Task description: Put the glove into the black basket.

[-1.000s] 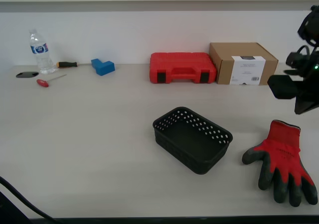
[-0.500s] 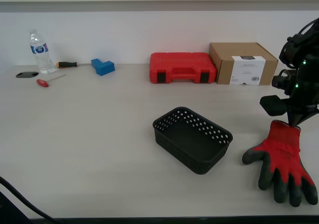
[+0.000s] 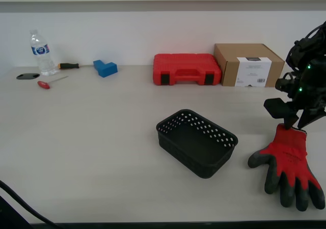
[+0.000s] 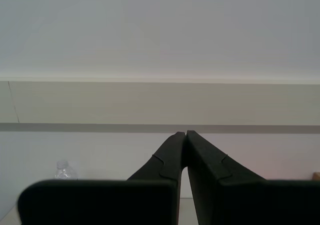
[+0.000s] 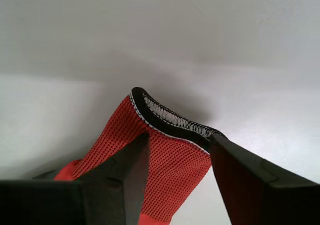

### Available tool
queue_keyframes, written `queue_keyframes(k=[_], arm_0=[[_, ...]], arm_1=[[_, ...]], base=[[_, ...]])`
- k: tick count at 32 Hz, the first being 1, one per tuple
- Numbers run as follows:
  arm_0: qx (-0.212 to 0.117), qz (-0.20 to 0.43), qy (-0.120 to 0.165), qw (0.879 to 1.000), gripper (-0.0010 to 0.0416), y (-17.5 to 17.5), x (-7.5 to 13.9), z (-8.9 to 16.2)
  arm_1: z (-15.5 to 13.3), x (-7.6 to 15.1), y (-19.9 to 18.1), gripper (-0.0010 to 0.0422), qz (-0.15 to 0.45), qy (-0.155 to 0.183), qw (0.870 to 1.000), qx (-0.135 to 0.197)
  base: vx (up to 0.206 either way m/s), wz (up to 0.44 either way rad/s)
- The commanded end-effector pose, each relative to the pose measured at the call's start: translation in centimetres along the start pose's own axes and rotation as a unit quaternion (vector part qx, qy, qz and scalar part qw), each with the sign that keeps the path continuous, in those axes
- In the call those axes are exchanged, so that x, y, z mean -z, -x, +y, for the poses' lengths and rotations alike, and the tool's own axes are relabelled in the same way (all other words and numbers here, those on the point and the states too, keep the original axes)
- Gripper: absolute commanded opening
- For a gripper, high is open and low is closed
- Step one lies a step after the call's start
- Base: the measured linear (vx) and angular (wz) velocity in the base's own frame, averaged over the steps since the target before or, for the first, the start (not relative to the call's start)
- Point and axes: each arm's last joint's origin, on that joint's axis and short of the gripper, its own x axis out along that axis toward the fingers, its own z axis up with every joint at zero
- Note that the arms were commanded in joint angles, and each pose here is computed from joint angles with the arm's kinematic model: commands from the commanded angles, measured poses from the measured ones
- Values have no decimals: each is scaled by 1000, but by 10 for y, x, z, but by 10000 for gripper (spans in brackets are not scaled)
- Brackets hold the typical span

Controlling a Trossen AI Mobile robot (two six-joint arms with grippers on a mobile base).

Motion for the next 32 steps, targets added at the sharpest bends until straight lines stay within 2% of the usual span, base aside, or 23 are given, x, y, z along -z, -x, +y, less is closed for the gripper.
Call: queue_keyframes(k=[1,7,15,17,19,22,27,30,32], arm_0=[[0,14,10,1000,192,-9,4,1],[0,18,11,1000,215,-16,5,1],[2,18,23,1000,188,-16,7,2],[23,20,24,999,187,-16,7,0],[24,20,24,999,189,-16,7,0],[20,49,30,998,201,-37,14,2],[8,85,21,996,221,-66,21,5],[7,79,22,997,207,-66,17,5],[4,76,22,997,168,-65,15,4]], arm_1=[[0,-1,0,0,-3,0,1000,0],[0,-1,0,0,-3,0,1000,-1],[0,-1,0,0,-3,0,1000,-1],[0,-1,0,0,-3,0,1000,-1],[0,-1,0,0,-3,0,1000,-1],[0,-1,0,0,-3,0,1000,-1],[0,-1,0,0,-3,0,1000,-1],[0,-1,0,0,-3,0,1000,-1],[0,-1,0,0,-3,0,1000,-1]], base=[[0,0],[0,0],[0,0],[0,0],[0,0],[0,0],[0,0],[0,0],[0,0]])
